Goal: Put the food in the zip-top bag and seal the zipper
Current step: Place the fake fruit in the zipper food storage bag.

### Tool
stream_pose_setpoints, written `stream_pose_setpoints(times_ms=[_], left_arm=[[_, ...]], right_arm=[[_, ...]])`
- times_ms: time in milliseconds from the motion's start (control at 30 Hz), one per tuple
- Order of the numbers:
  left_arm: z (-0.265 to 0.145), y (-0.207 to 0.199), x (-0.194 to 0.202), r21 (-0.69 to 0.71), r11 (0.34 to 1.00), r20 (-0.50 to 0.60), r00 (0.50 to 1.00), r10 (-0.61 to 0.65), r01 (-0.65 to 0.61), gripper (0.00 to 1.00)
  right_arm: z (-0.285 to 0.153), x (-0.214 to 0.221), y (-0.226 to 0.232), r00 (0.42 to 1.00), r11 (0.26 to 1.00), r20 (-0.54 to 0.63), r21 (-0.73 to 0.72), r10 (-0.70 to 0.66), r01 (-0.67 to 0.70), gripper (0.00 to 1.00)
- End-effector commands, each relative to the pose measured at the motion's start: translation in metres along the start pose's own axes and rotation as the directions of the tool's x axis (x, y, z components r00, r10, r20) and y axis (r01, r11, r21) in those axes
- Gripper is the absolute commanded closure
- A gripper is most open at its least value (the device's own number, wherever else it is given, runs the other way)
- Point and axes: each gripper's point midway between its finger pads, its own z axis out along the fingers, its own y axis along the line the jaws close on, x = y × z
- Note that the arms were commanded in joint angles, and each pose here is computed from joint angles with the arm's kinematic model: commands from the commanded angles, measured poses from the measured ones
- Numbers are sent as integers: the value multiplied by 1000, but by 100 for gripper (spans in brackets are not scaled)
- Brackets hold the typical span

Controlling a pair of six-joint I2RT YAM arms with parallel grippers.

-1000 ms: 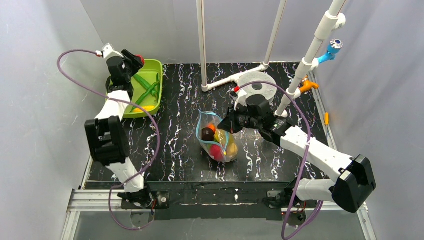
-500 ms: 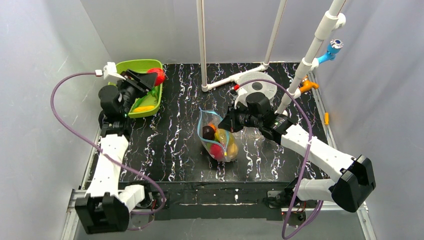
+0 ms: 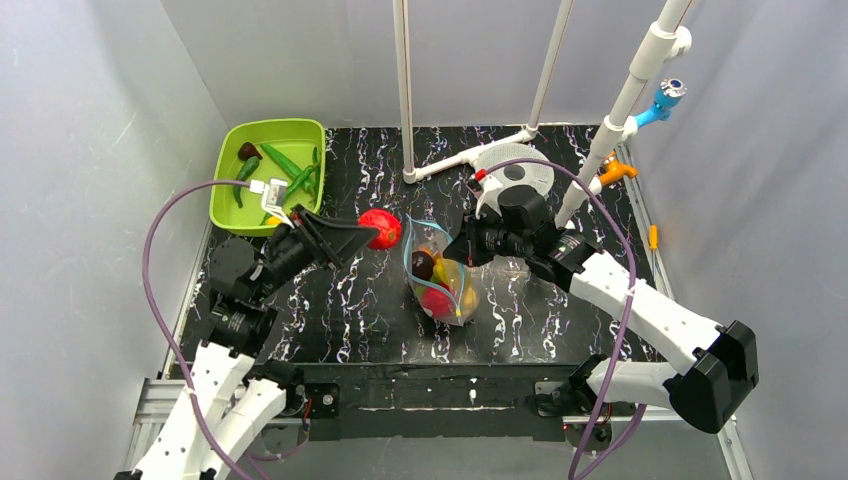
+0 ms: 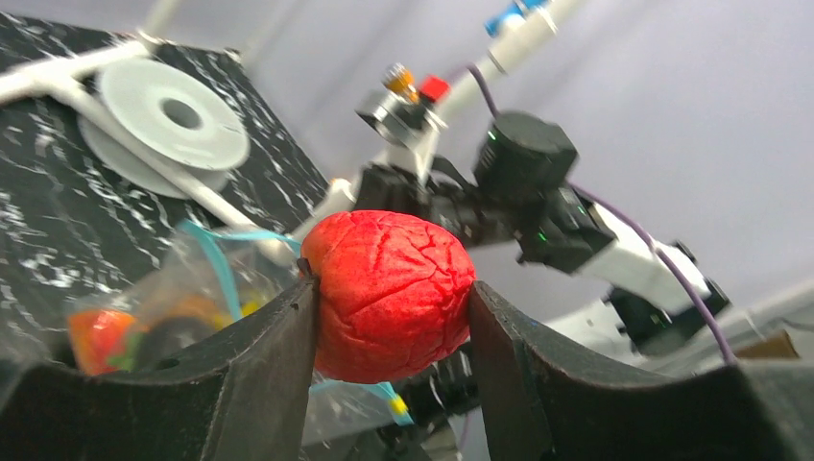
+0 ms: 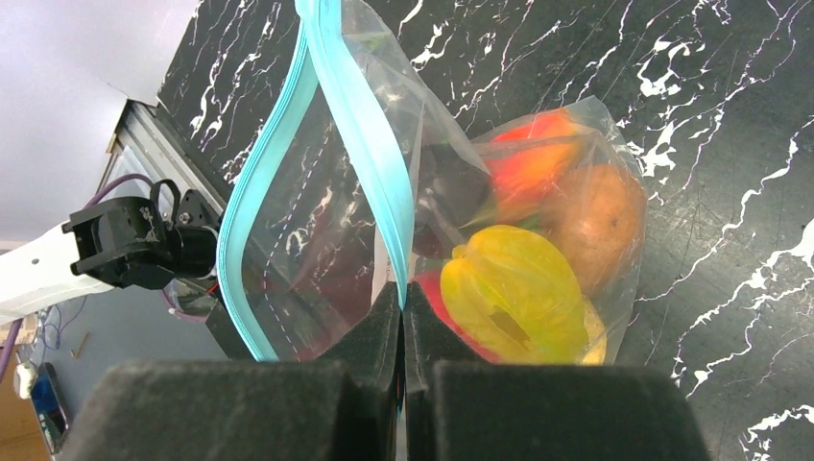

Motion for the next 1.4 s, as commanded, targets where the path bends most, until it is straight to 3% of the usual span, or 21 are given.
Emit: stream_pose_setpoints(times_ms=[0,200,400,633,767,867,933,1200,1367], left_arm=[[0,-7,34,35,998,-95,994,-48,51,87],[26,-7,81,40,997,-239,970,-53,64,88],[38,6,94,-7,1000,-266,964,17,-20,85],[42,38,111,-138,990,-325,945,-17,-30,80],[46,45,115,-163,986,-340,940,-27,-31,72],[50,45,119,-160,987,-364,931,-32,-28,45],[52,39,119,-136,990,-377,926,-31,-23,35],[37,17,103,-85,994,-372,928,28,-64,19],[8,30,90,-201,960,-401,910,102,-196,18]], right_arm=[[-13,-27,17,997,999,72,-39,-3,5,99],[-18,-33,25,997,998,79,-61,10,-5,99],[-24,-34,28,996,998,88,-64,16,-10,99],[-32,-38,33,995,997,100,-73,11,-4,99],[-33,-37,34,995,997,99,-78,13,-6,99],[-34,-39,32,994,998,106,-67,6,1,99],[-35,-39,32,994,998,106,-62,-1,7,99],[-34,-35,30,995,998,100,-58,-9,15,99],[-33,-36,30,995,997,86,-58,-47,52,99]])
